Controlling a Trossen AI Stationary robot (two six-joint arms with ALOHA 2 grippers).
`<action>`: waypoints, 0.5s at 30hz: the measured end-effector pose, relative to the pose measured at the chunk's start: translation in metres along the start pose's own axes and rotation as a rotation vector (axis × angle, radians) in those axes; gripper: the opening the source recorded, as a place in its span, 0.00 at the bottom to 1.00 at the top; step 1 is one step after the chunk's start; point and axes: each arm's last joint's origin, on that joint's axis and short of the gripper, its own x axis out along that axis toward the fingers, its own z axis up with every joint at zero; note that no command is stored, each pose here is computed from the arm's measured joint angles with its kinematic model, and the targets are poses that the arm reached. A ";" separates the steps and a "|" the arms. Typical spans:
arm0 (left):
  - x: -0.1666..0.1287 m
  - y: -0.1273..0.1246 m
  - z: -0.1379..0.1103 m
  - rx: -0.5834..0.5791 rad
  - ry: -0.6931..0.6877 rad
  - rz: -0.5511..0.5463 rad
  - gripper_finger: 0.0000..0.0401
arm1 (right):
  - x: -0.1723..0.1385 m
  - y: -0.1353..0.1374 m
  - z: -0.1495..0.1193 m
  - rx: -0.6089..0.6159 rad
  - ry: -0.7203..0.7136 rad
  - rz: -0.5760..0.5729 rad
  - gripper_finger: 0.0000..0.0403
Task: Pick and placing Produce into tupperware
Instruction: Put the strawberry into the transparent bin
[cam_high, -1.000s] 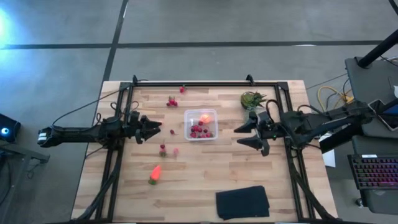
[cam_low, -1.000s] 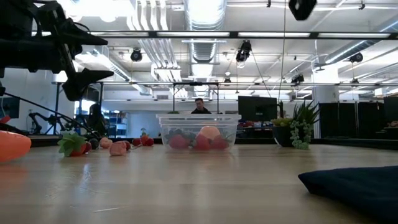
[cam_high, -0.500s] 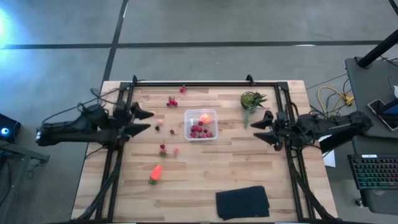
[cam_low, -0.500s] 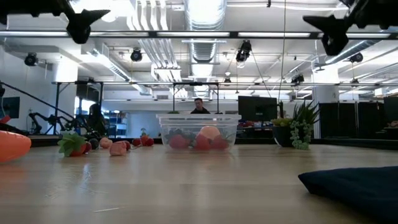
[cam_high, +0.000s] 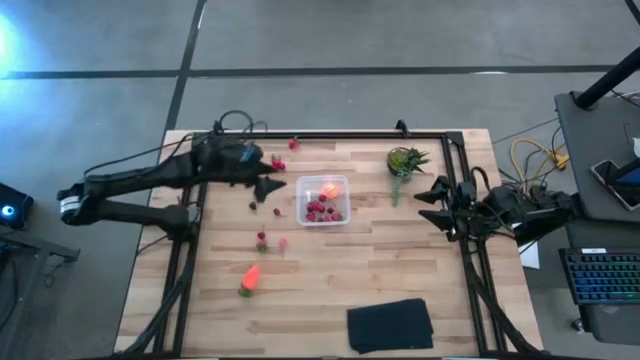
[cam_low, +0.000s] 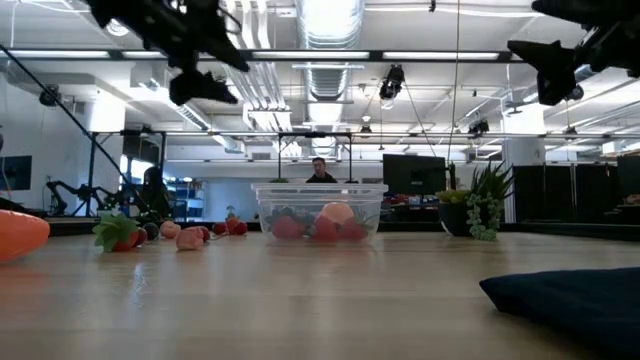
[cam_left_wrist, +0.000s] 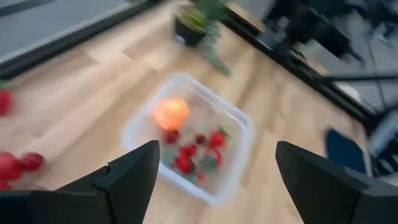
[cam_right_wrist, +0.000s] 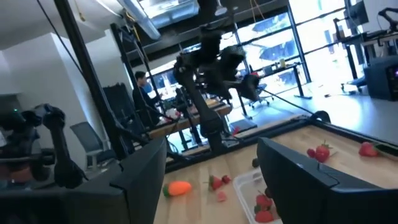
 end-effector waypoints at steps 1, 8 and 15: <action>0.005 0.006 0.004 -0.017 0.002 0.032 0.76 | 0.000 -0.001 -0.003 0.000 0.006 -0.002 0.60; 0.027 0.057 0.039 -0.194 0.027 0.110 0.76 | 0.003 -0.003 -0.013 0.049 0.053 -0.018 0.61; 0.060 0.086 0.069 -0.193 0.071 0.051 0.76 | 0.003 -0.008 -0.029 0.009 0.099 -0.039 0.60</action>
